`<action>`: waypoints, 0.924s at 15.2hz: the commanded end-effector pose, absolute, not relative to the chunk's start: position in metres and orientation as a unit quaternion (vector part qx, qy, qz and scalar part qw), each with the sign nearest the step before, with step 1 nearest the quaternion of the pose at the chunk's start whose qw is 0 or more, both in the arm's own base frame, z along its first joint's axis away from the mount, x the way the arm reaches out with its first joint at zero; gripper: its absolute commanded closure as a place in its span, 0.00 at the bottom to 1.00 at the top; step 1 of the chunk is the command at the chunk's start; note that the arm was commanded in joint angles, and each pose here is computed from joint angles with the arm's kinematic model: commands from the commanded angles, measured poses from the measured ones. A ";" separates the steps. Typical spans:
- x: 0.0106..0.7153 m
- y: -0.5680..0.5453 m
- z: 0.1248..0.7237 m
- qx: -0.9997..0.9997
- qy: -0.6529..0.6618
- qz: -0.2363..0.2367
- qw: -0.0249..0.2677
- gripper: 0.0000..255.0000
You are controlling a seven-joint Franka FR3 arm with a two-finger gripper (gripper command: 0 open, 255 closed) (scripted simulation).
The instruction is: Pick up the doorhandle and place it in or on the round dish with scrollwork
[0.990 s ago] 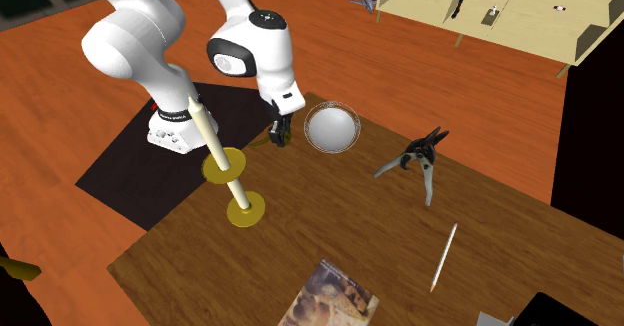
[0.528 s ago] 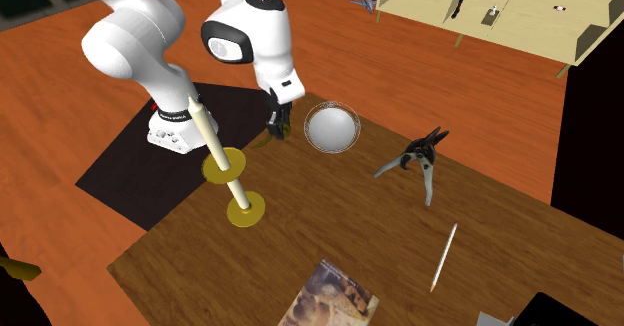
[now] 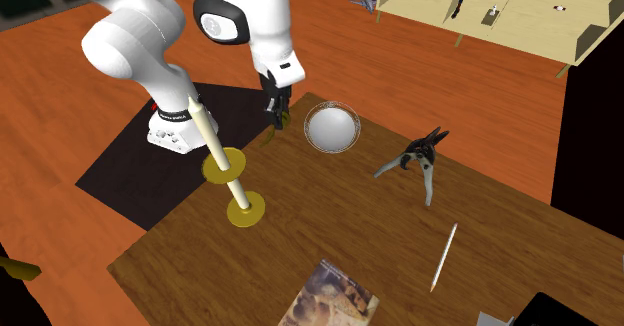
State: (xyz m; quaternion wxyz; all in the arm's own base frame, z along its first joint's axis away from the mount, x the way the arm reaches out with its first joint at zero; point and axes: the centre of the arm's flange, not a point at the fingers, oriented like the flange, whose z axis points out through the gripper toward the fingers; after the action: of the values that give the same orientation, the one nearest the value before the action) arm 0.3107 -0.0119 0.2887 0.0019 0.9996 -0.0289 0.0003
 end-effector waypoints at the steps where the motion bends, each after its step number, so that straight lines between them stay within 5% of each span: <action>1: 0.309 -0.012 0.299 1.000 -0.029 0.000 0.002 1.00; 7: 0.309 -0.012 0.330 1.000 -0.029 0.000 0.002 1.00; 14: 0.391 0.031 0.334 1.000 -0.029 0.000 0.002 1.00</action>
State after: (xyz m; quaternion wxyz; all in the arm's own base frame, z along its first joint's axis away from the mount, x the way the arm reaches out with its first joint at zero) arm 0.3792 0.0209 0.3304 0.0023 0.9996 -0.0288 -0.0001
